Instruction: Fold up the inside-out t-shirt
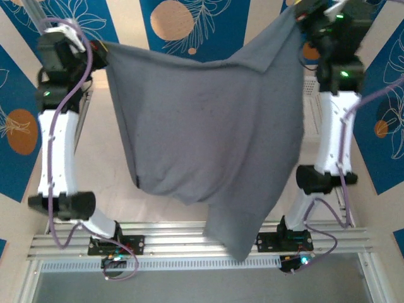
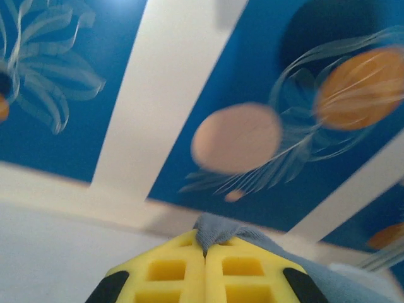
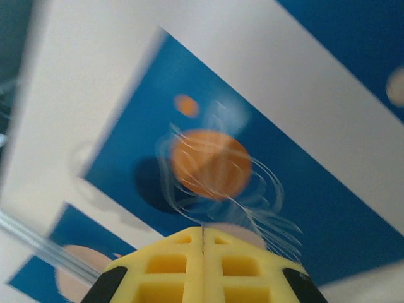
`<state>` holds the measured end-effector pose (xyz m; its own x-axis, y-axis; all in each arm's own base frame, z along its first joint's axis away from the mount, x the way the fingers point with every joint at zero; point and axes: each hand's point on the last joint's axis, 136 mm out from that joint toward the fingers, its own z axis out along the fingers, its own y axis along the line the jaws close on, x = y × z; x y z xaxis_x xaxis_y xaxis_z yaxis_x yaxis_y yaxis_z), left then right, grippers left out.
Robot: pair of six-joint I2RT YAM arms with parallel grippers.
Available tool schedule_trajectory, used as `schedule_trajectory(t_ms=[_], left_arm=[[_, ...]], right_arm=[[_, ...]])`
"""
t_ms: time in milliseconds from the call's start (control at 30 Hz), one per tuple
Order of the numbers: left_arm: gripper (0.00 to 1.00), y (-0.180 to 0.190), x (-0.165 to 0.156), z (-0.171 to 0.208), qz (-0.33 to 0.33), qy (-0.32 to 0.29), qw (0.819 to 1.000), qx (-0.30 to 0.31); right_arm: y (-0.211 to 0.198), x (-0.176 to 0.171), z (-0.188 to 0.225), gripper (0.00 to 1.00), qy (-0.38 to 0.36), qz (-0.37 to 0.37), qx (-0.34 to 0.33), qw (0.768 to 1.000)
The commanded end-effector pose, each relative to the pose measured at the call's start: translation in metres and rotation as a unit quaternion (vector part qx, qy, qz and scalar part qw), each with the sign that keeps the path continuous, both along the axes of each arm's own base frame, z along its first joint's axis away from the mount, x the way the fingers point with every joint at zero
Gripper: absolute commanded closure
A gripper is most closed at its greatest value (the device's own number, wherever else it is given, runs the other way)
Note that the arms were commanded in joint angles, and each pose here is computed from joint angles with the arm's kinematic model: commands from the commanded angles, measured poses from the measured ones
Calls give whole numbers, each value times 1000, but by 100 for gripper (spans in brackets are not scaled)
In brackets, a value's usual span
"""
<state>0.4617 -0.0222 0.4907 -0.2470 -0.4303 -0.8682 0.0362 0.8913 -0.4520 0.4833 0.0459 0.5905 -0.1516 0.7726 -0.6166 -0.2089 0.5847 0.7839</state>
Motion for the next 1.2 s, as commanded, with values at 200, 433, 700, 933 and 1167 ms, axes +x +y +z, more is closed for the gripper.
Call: schedule_trajectory(t_ms=[200, 433, 700, 933, 1167], left_arm=[[31, 16, 155, -159, 25, 102, 994, -41], [25, 12, 155, -146, 0, 114, 993, -24], [36, -44, 39, -205, -37, 246, 968, -30], [100, -81, -44, -319, -38, 353, 935, -20], [100, -77, -32, -404, 9, 432, 902, -20]], right_arm=[[39, 165, -179, 30, 124, 39, 49, 990], [32, 146, -174, 8, 141, 54, 16, 988], [62, 24, -234, 5, 320, 133, -51, 937], [86, -71, -383, 61, 428, 135, -25, 893], [92, -78, -495, 100, 544, 129, -14, 829]])
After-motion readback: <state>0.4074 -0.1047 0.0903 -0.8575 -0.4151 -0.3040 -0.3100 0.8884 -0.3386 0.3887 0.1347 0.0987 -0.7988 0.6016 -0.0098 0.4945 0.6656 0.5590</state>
